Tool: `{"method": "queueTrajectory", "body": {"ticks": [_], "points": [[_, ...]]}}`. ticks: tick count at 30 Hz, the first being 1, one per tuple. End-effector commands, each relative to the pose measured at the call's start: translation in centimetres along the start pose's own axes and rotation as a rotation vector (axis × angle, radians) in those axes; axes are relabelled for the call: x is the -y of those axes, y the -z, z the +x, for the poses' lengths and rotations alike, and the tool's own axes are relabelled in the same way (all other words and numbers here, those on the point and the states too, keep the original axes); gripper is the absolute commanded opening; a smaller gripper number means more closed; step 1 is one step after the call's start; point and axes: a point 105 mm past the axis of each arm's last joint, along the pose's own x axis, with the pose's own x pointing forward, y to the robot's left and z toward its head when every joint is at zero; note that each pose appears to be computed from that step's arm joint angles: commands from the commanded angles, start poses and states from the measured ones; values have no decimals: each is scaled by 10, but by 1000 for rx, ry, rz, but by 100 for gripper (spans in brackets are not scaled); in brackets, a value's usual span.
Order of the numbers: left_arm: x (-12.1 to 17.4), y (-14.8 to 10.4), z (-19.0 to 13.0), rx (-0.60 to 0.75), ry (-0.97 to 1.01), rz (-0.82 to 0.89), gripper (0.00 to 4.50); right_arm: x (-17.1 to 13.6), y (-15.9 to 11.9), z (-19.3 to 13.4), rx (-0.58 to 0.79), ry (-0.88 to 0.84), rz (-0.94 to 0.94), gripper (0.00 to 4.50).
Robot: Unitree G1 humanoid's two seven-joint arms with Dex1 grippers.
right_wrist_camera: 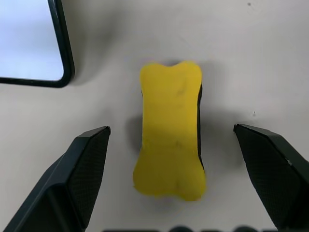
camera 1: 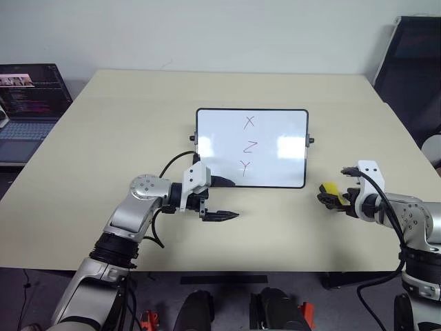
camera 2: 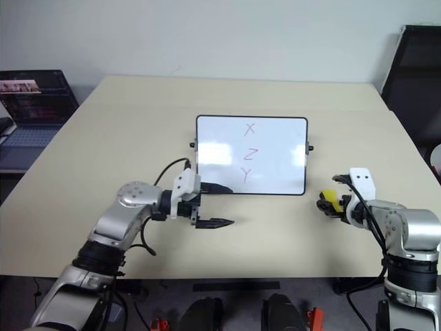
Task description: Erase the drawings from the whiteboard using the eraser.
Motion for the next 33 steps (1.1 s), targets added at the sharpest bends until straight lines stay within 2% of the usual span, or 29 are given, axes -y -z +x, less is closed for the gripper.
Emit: {"method": "queueTrajectory", "body": {"ticks": [1, 18, 21, 28, 29, 33], "points": [[-2, -14, -7, 29, -25, 45, 450, 0, -10, 0, 27, -5, -24, 448], [-4, -21, -7, 45, -35, 29, 450, 10, -16, 10, 49, 25, -4, 448], [-4, -22, -7, 47, -34, 33, 450, 13, -13, 12, 43, 35, 2, 386], [-8, -26, -6, 55, -42, 33, 450, 16, -12, 12, 39, 44, 55, 133], [-8, -26, -6, 56, -44, 35, 450, 16, -12, 12, 39, 44, 62, 110], [-9, -26, -7, 57, -48, 38, 450, 14, -12, 13, 37, 39, 74, 106]]}}
